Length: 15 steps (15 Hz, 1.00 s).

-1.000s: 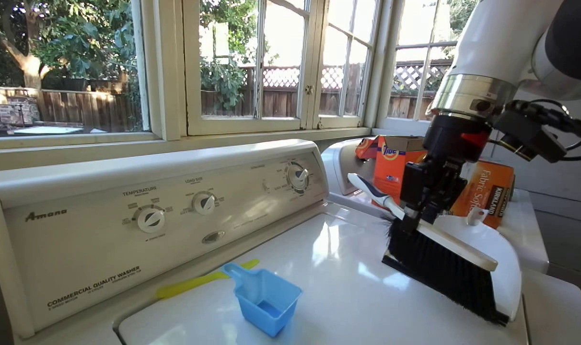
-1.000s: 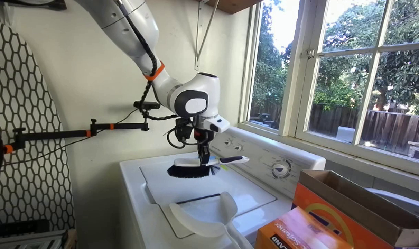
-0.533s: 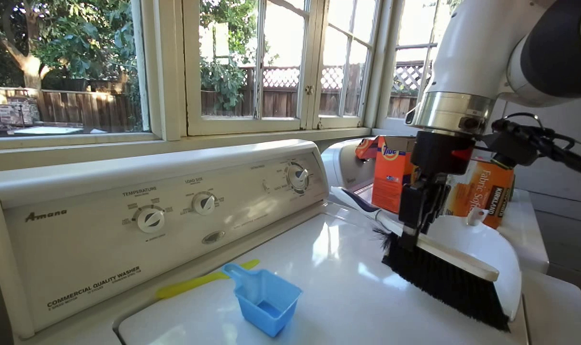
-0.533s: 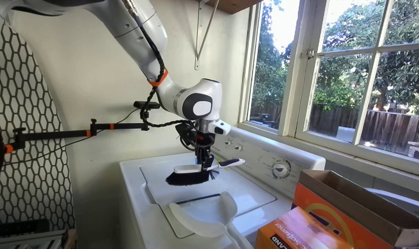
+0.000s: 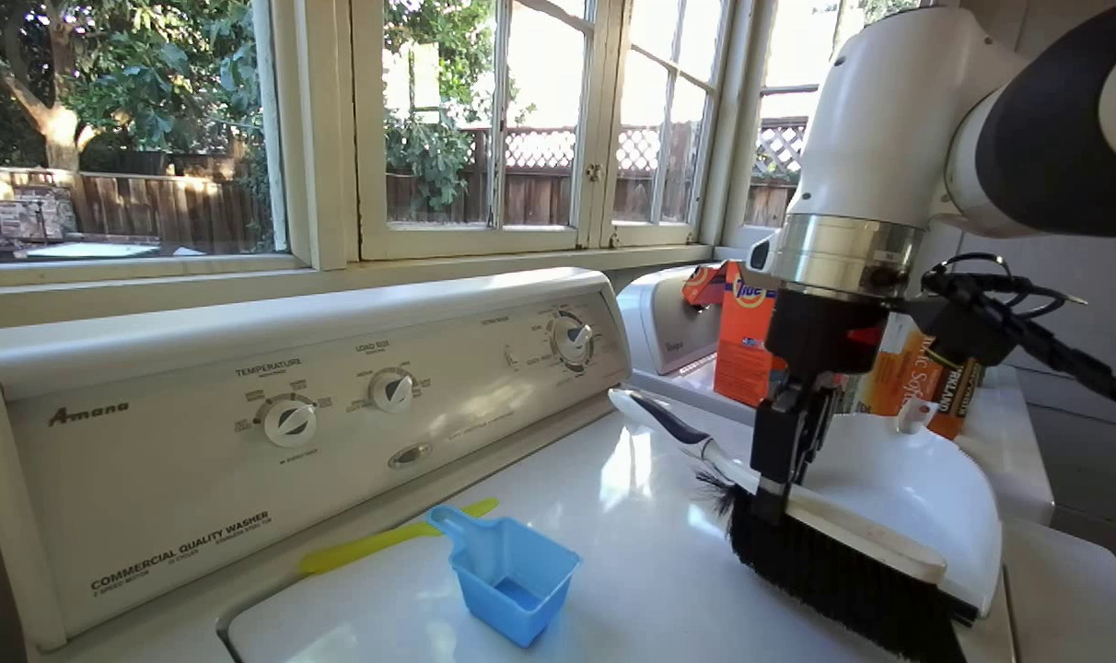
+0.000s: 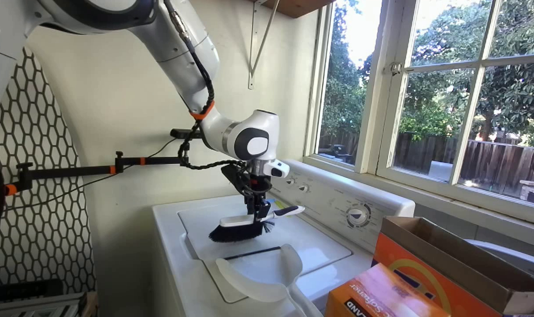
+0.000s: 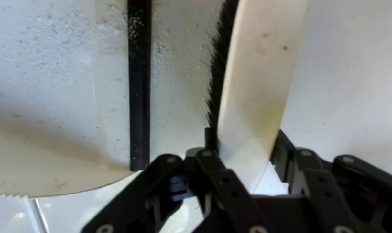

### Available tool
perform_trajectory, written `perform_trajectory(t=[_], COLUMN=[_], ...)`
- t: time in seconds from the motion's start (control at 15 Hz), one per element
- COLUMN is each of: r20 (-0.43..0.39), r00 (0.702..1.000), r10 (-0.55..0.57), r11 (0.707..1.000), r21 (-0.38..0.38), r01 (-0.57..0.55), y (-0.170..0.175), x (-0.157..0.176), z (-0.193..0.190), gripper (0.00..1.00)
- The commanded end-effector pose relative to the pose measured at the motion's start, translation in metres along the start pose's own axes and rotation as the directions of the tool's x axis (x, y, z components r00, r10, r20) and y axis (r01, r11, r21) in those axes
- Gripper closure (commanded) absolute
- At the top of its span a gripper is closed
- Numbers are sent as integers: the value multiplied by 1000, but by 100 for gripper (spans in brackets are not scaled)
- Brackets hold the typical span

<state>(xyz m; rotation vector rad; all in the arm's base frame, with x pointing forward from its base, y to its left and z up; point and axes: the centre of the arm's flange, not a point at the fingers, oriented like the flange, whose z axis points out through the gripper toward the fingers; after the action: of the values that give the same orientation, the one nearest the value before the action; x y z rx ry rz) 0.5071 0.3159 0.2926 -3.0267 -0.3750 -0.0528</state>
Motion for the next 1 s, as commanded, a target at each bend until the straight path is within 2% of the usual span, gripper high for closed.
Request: perform_trajectory(t=[0.0,0.47,0.93], r20=[2,-7,-9], r00=[1000,1000,1000], r10=[-26,12,11], r11=[1000,999,996], r21=[-8,-39,-88], r01=[26,-13,-12], y=[7,39,57], x=[5,6,8], z=[11,12,1], gripper=[82,82,82])
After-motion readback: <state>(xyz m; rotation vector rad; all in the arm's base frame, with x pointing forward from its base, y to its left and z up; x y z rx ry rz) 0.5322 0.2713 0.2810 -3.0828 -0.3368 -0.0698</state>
